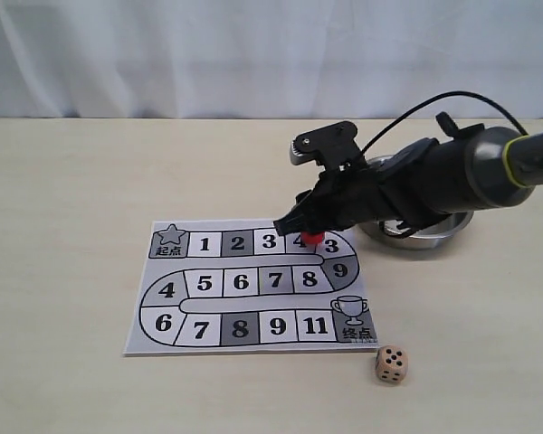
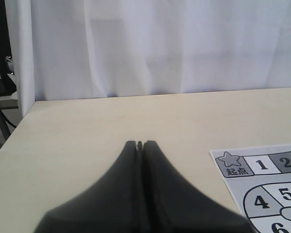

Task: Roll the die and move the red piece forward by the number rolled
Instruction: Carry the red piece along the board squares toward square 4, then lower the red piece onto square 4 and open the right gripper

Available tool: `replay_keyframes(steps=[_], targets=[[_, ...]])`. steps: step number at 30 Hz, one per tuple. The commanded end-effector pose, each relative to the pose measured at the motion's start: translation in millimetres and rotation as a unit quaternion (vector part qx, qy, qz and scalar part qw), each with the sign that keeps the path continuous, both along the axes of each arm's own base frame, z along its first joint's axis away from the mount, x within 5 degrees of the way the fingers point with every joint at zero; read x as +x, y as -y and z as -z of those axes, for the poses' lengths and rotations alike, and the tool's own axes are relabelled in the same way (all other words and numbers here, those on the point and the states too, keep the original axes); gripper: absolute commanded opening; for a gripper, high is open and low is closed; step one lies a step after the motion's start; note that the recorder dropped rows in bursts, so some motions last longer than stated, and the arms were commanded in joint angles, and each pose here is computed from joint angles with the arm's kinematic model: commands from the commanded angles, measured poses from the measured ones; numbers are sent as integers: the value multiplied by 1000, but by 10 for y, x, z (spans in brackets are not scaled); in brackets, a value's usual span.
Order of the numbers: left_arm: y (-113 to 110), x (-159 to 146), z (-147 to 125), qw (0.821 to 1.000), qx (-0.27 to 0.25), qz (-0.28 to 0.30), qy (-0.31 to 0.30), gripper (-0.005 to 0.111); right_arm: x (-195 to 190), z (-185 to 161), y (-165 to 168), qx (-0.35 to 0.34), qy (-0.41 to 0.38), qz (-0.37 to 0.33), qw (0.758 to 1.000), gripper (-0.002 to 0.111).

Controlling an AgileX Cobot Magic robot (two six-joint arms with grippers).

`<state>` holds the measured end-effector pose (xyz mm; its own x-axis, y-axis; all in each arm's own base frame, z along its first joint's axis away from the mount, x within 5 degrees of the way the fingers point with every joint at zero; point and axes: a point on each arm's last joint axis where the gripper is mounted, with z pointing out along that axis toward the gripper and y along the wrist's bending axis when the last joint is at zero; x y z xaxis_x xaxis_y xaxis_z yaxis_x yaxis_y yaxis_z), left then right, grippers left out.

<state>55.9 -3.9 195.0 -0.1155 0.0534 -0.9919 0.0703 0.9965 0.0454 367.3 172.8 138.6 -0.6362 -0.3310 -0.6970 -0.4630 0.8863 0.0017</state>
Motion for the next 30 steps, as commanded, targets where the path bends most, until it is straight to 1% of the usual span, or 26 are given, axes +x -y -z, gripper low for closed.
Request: replay_keyframes(steps=[1, 4, 8, 11, 16, 19, 24, 27, 29, 30], targets=[[0, -1, -4, 1000, 1, 0, 5, 0, -33, -361, 19, 14, 43, 0, 999, 4], [0, -1, -4, 1000, 1, 0, 5, 0, -80, -523, 44, 19, 62, -1, 998, 4], [0, -1, -4, 1000, 1, 0, 5, 0, -179, -602, 167, -8, 91, 19, 996, 4], [0, -1, -4, 1000, 1, 0, 5, 0, -266, -565, 238, -19, 90, 31, 995, 4], [0, -1, -4, 1000, 1, 0, 5, 0, -302, -497, 271, -13, 77, 51, 996, 4], [0, -1, -4, 1000, 1, 0, 5, 0, -304, -496, 266, 5, 68, 66, 995, 4], [0, -1, -4, 1000, 1, 0, 5, 0, -341, -476, 223, -16, 89, 71, 993, 4], [0, -1, -4, 1000, 1, 0, 5, 0, -369, -405, 179, -29, 105, 70, 992, 4], [0, -1, -4, 1000, 1, 0, 5, 0, -394, -326, 140, -25, 114, 73, 990, 4], [0, -1, -4, 1000, 1, 0, 5, 0, -404, -284, 124, -4, 116, 91, 989, 4]])
